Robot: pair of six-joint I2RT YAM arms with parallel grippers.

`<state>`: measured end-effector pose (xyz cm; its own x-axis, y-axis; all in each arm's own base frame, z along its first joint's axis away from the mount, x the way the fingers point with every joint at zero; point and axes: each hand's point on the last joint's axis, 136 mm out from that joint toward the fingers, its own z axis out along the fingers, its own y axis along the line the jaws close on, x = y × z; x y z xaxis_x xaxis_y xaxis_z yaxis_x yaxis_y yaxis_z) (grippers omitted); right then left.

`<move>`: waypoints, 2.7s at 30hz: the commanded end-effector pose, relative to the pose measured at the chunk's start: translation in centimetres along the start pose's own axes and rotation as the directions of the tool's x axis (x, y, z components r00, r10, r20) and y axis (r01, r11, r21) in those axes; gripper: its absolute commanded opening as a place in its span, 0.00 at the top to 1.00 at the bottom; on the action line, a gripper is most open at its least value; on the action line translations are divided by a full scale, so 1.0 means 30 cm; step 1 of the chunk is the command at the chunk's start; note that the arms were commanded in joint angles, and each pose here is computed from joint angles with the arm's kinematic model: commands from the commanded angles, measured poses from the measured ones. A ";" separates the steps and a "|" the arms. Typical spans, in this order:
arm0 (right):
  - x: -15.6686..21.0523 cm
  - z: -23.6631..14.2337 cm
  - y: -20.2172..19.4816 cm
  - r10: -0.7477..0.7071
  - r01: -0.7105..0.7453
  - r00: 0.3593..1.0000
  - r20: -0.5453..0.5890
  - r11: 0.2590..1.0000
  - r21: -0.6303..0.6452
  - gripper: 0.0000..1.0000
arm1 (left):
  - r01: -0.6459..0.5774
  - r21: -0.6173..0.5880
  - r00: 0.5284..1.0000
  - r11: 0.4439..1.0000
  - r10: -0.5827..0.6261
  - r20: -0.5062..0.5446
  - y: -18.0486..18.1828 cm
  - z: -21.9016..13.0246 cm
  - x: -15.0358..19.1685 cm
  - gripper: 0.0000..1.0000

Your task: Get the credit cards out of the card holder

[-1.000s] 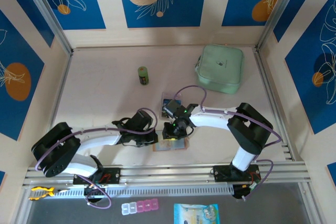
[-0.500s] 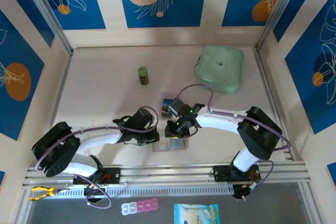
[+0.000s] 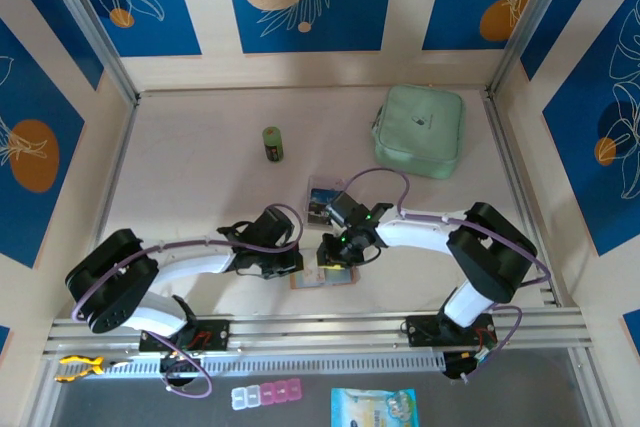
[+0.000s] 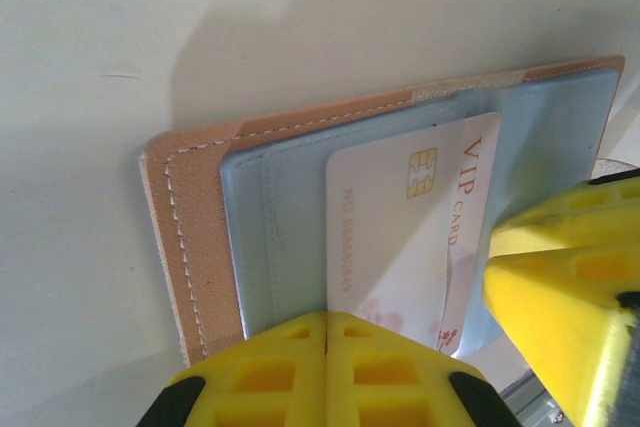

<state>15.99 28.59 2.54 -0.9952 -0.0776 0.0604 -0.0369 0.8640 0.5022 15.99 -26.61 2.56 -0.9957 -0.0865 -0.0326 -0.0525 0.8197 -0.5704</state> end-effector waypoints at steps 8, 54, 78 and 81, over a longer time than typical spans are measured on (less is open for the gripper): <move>0.020 0.033 0.002 0.029 -0.032 0.998 -0.047 0.997 -0.068 0.77 | 0.023 -0.070 1.000 0.997 -0.024 -0.020 0.064 0.005 0.022 0.99; -0.005 -0.124 -0.039 -0.058 0.056 0.998 0.014 0.994 0.095 0.89 | 0.021 -0.060 1.000 0.998 -0.021 0.001 0.055 -0.015 0.015 0.99; -0.018 -0.098 0.039 -0.060 0.056 0.998 0.037 0.995 0.082 0.87 | 0.009 -0.062 1.000 0.998 -0.009 -0.005 0.049 -0.011 0.011 0.98; -0.016 -0.099 0.036 -0.061 0.058 0.997 0.040 0.995 0.084 0.90 | 0.004 -0.056 1.000 0.998 -0.004 -0.010 0.040 -0.012 0.010 0.98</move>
<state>16.35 27.76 5.23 -0.9924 -0.1228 0.0097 -0.1065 0.8949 0.4333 15.76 -26.13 2.58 -0.9956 -0.0892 -0.0301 -0.0574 0.8287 -0.5567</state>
